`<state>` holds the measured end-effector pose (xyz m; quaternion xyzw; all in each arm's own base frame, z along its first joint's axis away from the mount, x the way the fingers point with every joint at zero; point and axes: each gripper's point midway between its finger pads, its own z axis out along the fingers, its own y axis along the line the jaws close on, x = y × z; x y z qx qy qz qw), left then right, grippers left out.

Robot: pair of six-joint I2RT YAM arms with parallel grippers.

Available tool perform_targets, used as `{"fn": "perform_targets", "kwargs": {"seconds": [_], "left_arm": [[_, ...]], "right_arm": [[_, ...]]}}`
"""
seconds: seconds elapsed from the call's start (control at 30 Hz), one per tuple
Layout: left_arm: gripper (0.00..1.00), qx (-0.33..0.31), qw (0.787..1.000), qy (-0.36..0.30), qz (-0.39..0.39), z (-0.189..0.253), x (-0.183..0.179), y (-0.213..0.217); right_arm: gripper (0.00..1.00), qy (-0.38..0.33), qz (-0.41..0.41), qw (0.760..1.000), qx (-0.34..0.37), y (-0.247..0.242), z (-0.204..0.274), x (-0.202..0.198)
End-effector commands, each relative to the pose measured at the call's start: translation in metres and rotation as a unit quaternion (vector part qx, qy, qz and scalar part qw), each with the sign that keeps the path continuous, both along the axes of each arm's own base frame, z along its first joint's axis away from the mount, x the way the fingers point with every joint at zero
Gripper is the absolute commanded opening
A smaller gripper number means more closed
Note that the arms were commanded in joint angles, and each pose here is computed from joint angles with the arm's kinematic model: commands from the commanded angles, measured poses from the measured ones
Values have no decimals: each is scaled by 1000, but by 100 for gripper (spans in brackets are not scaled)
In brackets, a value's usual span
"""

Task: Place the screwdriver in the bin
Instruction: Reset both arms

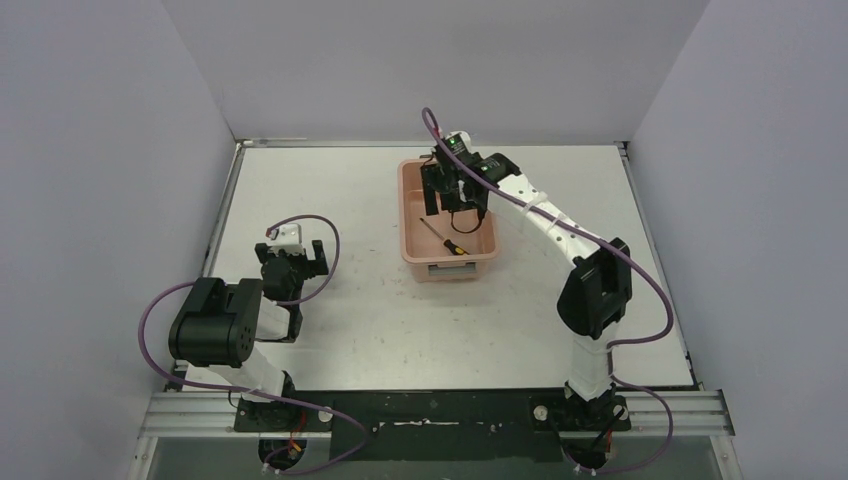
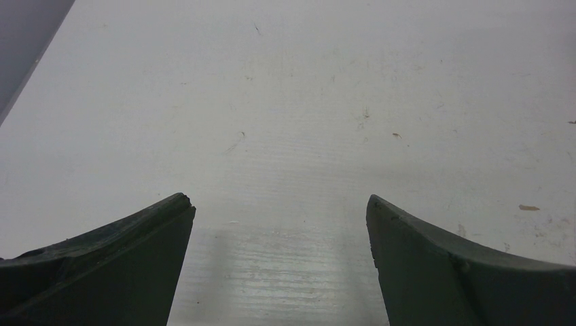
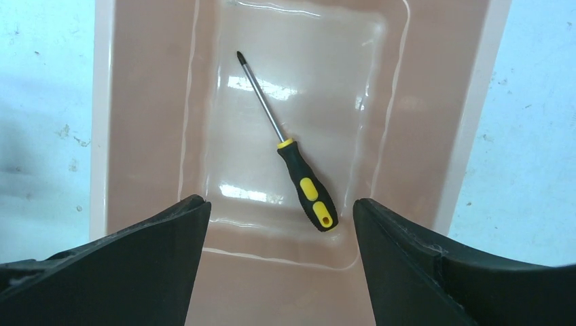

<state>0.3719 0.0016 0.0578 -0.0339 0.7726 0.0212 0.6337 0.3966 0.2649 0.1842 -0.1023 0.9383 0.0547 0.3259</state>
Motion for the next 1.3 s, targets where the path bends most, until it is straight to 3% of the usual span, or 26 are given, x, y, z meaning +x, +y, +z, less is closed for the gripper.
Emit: {"fn": "perform_targets", "kwargs": {"seconds": [0.0,0.23,0.9,1.27], "left_arm": [[97,3,1000,-27,-4,16,9,-2],[97,2,1000,-27,-4,16,9,-2],[97,2,1000,-27,-4,16,10,-2],[97,2,1000,-27,-4,16,9,-2]], "right_arm": [[79,-40,-11,999,5,-10,42,-2],[82,-44,-37,998,-23,-46,46,5],[85,-27,-132,991,-3,-216,31,22],[100,-41,-149,988,0,-250,33,23]]}}
